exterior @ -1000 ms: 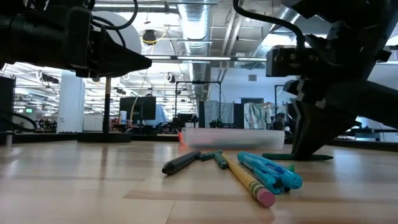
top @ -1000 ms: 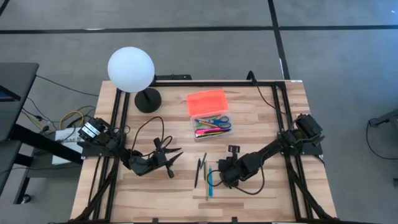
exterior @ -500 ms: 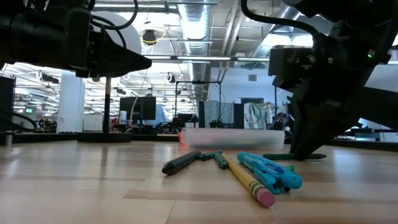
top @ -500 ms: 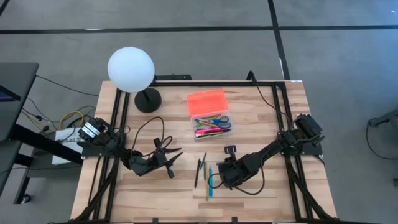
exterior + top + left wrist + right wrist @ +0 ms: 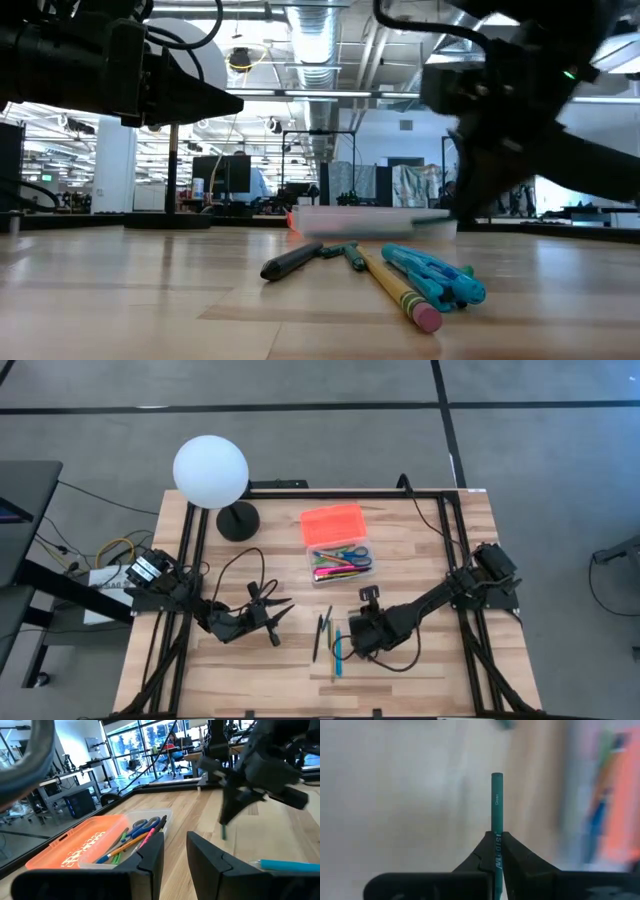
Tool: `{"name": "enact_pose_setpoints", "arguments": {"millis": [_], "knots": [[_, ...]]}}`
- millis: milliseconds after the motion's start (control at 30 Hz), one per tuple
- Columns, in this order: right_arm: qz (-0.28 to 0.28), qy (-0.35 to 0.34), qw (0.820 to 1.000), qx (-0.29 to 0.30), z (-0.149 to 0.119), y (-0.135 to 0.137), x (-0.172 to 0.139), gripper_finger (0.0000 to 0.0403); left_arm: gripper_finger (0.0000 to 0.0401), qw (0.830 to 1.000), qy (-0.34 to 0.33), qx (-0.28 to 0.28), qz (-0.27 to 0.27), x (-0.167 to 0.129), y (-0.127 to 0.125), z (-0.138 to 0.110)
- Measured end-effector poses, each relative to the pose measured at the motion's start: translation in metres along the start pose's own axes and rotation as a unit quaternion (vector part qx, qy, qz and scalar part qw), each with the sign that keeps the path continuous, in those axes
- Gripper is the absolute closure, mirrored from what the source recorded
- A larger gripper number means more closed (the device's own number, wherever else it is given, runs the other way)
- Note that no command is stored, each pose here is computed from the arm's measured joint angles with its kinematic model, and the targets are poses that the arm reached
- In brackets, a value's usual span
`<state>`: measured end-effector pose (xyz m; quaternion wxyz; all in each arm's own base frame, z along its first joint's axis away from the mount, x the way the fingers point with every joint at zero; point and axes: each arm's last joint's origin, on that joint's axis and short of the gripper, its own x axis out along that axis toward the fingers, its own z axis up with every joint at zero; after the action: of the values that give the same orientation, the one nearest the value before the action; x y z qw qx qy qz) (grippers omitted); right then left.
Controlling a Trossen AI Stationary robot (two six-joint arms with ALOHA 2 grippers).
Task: Pick & place school supplies into a supply box
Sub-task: Put the green crayon into the orange supply box
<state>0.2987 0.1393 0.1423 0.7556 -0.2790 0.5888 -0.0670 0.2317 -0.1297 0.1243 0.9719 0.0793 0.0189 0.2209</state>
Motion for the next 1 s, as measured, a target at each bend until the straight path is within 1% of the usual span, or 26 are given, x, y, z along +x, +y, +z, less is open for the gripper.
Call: {"name": "enact_pose_setpoints", "arguments": {"millis": [100,200,300,433,533,600,767,1000], "knots": [[-0.054,0.006,0.998,-0.008,0.007,-0.016,-0.004,0.0402,0.0324,1.0,0.0,0.0,0.0,0.0,0.0,0.0],[-0.112,0.012,0.994,-0.015,0.011,-0.036,0.002,0.0402,0.0324,1.0,0.0,0.0,0.0,0.0,0.0,0.0],[-0.134,0.024,0.991,-0.008,0.014,-0.061,0.013,0.0402,0.0324,1.0,0.0,0.0,0.0,0.0,0.0,0.0],[-0.139,0.039,0.989,0.019,0.014,-0.096,0.033,0.0402,0.0324,1.0,0.0,0.0,0.0,0.0,0.0,0.0],[-0.144,0.037,0.988,0.036,0.014,-0.117,0.044,0.0402,0.0324,1.0,0.0,0.0,0.0,0.0,0.0,0.0],[-0.13,0.028,0.99,0.041,0.015,-0.127,0.05,0.0402,0.0324,1.0,0.0,0.0,0.0,0.0,0.0,0.0],[-0.078,-0.008,0.995,0.056,0.018,-0.142,0.058,0.04,0.0324,1.0,0.0,0.0,0.0,0.0,0.0,0.0],[-0.073,-0.013,0.995,0.06,0.018,-0.144,0.059,0.0392,0.0324,1.0,0.0,0.001,0.001,0.0,0.0,0.0]]}}
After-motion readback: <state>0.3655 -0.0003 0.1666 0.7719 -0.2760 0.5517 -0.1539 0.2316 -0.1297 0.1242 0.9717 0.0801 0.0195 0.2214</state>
